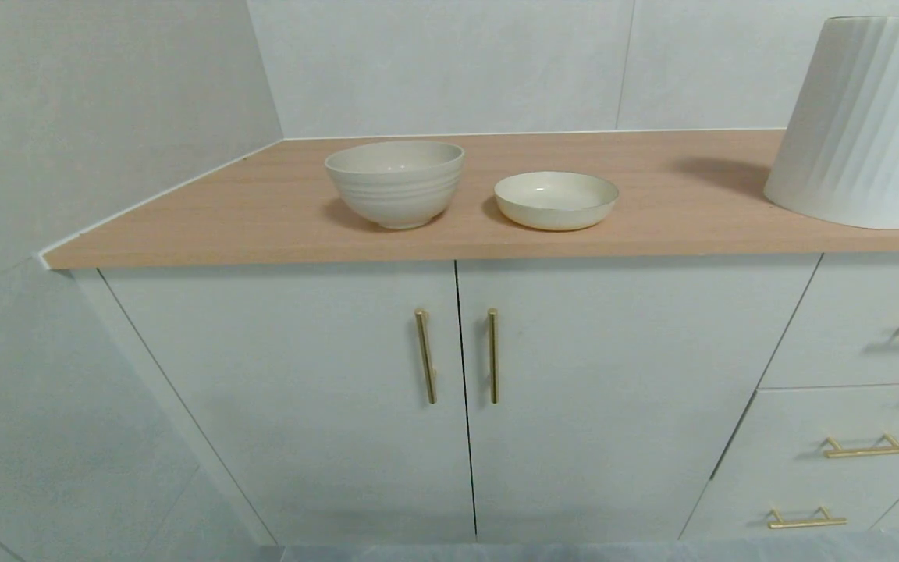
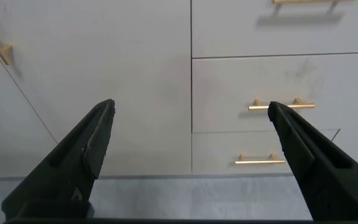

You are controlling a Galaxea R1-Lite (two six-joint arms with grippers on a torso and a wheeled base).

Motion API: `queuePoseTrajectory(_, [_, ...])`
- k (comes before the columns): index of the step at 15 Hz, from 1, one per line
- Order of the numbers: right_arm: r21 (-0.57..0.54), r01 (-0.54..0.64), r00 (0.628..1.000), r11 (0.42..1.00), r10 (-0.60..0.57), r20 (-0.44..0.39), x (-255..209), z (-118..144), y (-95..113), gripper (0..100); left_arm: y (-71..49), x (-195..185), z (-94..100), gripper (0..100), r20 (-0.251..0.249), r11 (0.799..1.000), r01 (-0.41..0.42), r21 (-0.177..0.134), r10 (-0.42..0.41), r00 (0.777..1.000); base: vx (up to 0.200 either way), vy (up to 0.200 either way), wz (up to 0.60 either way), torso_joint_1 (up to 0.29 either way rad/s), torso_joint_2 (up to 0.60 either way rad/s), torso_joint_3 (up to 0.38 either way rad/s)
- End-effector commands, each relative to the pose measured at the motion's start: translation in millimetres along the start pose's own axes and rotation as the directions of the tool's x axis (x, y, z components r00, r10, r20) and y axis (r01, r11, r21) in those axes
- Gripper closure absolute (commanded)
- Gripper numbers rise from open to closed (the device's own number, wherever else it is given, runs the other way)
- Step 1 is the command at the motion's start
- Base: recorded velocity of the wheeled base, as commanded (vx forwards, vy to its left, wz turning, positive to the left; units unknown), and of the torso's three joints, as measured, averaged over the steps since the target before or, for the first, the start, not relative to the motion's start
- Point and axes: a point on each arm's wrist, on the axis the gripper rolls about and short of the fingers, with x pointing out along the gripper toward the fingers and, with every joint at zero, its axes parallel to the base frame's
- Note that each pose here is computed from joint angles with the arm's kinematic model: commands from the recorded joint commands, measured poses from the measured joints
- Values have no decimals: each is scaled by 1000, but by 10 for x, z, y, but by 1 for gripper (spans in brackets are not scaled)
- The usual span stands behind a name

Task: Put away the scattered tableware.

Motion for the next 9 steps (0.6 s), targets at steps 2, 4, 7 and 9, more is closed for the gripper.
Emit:
queuePoseTrajectory(2, [0,-1,1000,1000,1,0,0,0,0,0,0,0,-2,0,-2,1000,-1,0,1,1000,0,0,0,-11,35,23])
queuePoseTrajectory(4, [0,-1,1000,1000,1,0,0,0,0,0,0,0,-2,0,-2,1000,-1,0,1,1000,0,0,0,0,0,0])
queuePoseTrajectory(7, [-3,-2,1000,1000,2,0,0,0,0,0,0,0,0,0,0,1000,-1,0,1,1000,0,0,0,0,0,0])
queuePoseTrajectory(9, [-5,-2,1000,1000,2,0,0,0,0,0,0,0,-2,0,-2,1000,0,0,0,1000,0,0,0,0,0,0])
